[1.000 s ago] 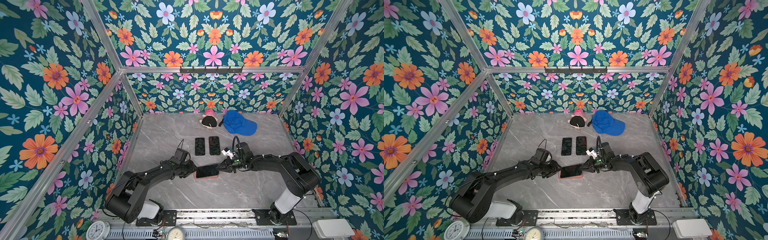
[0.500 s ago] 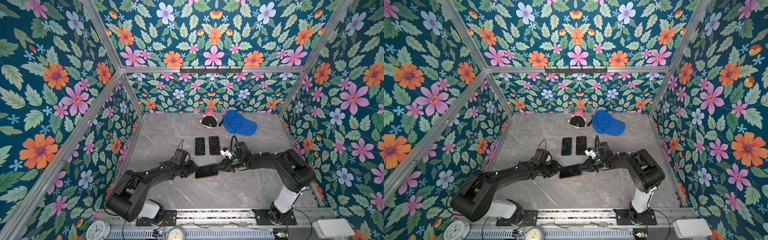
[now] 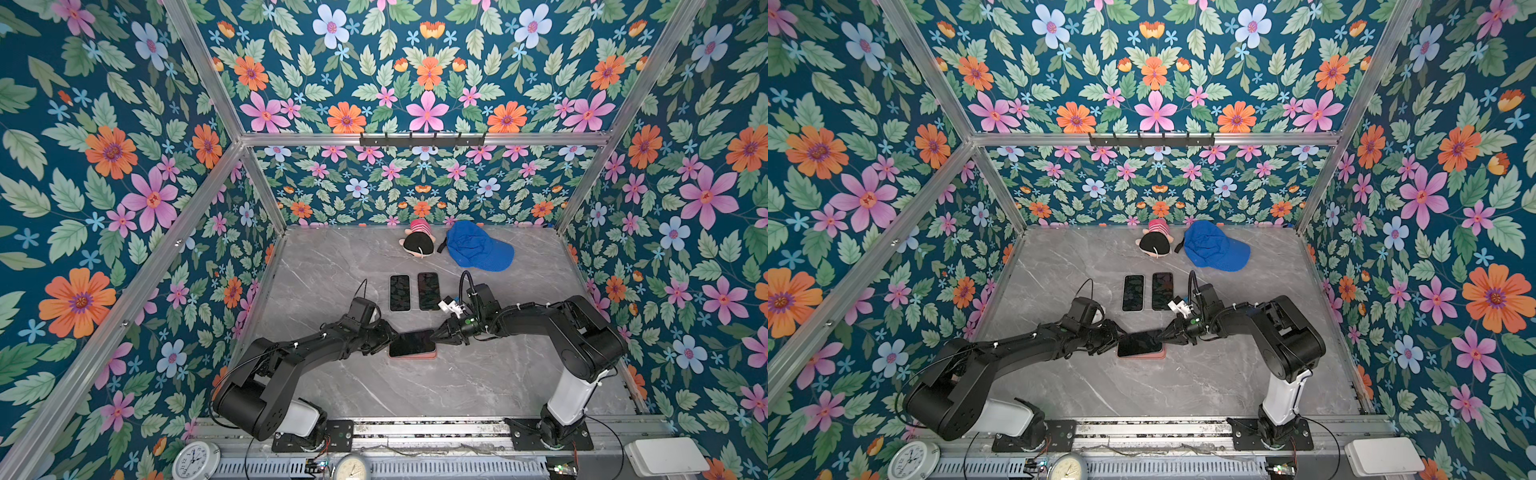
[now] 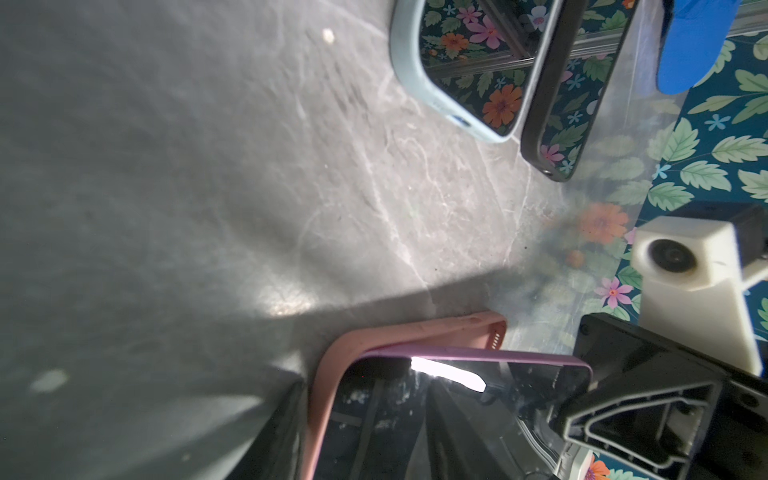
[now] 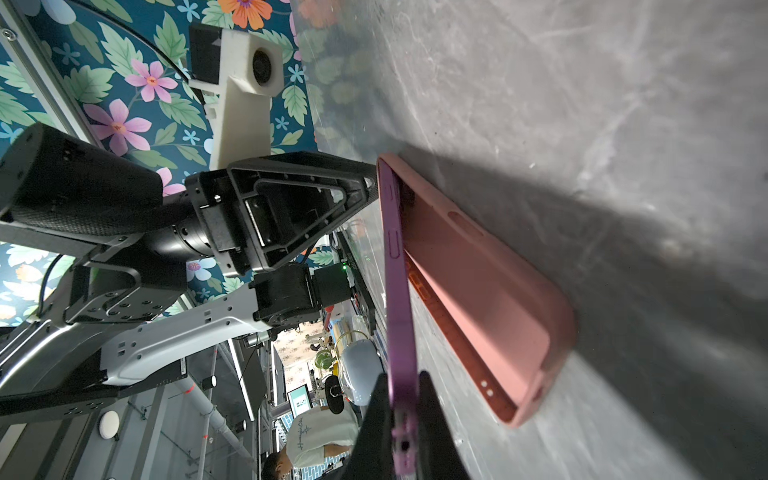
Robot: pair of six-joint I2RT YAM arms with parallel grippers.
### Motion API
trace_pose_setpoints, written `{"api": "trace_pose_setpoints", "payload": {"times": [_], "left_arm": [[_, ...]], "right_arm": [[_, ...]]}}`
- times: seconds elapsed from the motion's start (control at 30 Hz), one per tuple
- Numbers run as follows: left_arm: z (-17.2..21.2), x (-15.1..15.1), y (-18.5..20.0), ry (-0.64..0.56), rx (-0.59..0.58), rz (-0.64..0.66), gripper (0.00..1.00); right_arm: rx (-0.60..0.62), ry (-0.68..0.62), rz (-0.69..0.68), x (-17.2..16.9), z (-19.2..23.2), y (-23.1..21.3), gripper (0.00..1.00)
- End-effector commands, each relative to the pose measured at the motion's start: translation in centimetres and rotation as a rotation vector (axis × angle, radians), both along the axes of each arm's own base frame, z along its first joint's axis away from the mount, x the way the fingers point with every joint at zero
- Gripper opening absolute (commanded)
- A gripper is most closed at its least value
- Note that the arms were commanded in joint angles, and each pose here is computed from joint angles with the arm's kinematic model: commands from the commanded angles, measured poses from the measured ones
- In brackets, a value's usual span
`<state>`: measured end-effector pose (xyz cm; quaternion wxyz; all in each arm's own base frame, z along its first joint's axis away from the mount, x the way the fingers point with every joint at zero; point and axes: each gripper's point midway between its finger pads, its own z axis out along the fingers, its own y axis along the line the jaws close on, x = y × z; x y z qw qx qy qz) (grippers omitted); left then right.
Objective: Put the phone into the phone case
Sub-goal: 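Lay the phone flat into the pink case and open the right gripper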
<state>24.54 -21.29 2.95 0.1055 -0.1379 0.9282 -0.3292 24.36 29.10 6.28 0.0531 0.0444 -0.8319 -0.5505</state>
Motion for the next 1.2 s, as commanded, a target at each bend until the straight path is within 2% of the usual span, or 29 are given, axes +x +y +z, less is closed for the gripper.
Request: {"api": "trace_pose_setpoints", "payload": {"times": [0.0,0.4,0.57,0.7,0.97,1.17], "left_arm": [[-0.8,-0.8,0.5,0.039,0.022,0.011,0.49],[-0.6,-1.0,0.5,0.035,0.005,0.020,0.49],[-0.6,-1.1,0.6,0.033,0.006,0.021,0.48],[-0.7,-1.1,0.6,0.033,0.006,0.022,0.49],[-0.8,-1.3,0.8,0.034,0.013,0.022,0.49],[-1.1,-1.6,1.6,0.029,0.064,0.008,0.49]], "right_arm": [[-0.011,0.018,-0.001,-0.1,-0.4,0.0,0.00],[-0.075,0.042,-0.013,-0.1,-1.8,-0.3,0.00],[-0.111,0.042,-0.008,-0.2,-2.0,-0.5,0.15],[-0.141,0.040,-0.004,-0.3,-2.1,-0.6,0.24],[-0.192,0.023,0.012,-0.5,-1.8,-0.7,0.36],[-0.332,-0.017,0.020,-0.6,-1.8,-1.8,0.45]]}}
